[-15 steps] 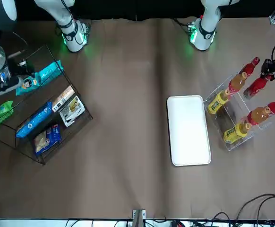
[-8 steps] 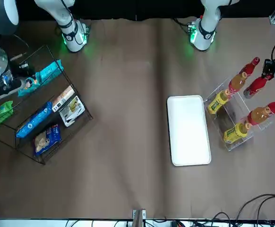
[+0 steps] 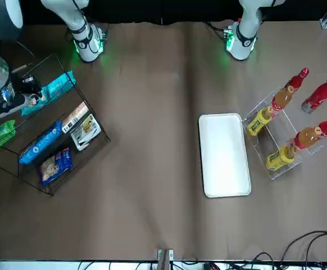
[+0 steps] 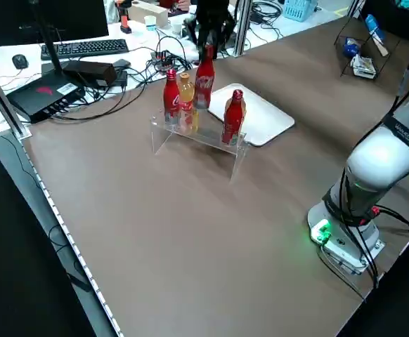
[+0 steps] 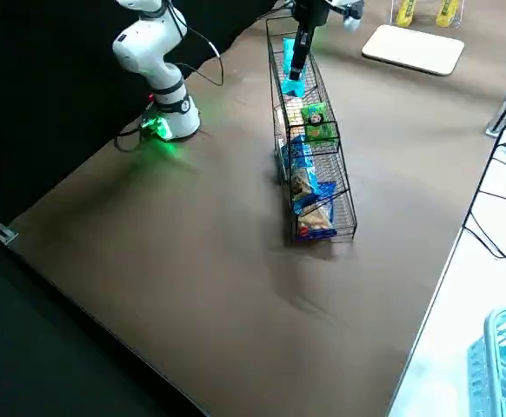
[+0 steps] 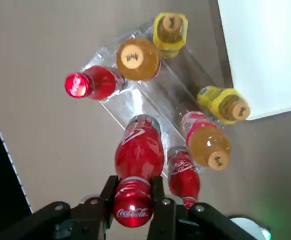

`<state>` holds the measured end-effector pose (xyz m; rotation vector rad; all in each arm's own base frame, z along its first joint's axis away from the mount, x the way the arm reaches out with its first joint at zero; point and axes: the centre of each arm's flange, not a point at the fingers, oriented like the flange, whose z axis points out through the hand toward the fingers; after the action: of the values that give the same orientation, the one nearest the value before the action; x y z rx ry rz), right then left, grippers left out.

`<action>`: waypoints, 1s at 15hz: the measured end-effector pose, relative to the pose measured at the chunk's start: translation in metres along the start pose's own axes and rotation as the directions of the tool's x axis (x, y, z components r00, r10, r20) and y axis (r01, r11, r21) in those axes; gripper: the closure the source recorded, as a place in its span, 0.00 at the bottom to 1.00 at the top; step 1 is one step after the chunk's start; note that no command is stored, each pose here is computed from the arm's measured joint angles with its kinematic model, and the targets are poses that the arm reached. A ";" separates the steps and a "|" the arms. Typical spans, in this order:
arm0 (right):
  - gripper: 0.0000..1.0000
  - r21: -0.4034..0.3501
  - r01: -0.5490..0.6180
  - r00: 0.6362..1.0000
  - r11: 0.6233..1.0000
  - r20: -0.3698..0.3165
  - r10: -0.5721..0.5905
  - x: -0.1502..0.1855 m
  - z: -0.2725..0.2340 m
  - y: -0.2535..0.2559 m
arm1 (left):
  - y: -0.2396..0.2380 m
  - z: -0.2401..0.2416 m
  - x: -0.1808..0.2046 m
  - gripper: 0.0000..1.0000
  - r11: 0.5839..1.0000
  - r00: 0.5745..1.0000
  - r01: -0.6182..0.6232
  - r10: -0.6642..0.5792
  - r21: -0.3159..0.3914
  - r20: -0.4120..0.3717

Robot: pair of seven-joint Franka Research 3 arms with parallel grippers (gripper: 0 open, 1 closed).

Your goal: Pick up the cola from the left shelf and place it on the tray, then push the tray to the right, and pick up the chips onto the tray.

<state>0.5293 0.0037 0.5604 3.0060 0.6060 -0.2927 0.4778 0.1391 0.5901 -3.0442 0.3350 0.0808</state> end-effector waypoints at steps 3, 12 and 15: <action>0.26 -0.001 0.005 1.000 1.000 -0.001 -0.005 0.001 0.000 -0.001 | 0.050 -0.014 0.042 0.68 0.998 0.998 0.062 -0.063 0.023 0.012; 0.42 -0.033 0.038 0.999 0.999 0.041 -0.036 0.008 0.008 -0.007 | 0.184 0.066 0.136 0.68 0.972 0.966 0.224 -0.212 -0.071 0.148; 0.43 -0.038 0.040 0.998 0.998 0.049 -0.038 0.008 0.010 -0.007 | 0.209 0.097 0.158 0.68 0.970 0.965 0.228 -0.213 -0.086 0.155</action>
<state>0.5323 0.0121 0.5489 2.9438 0.6589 -0.3509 0.5817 -0.0898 0.4687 -3.1291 -0.0212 0.3132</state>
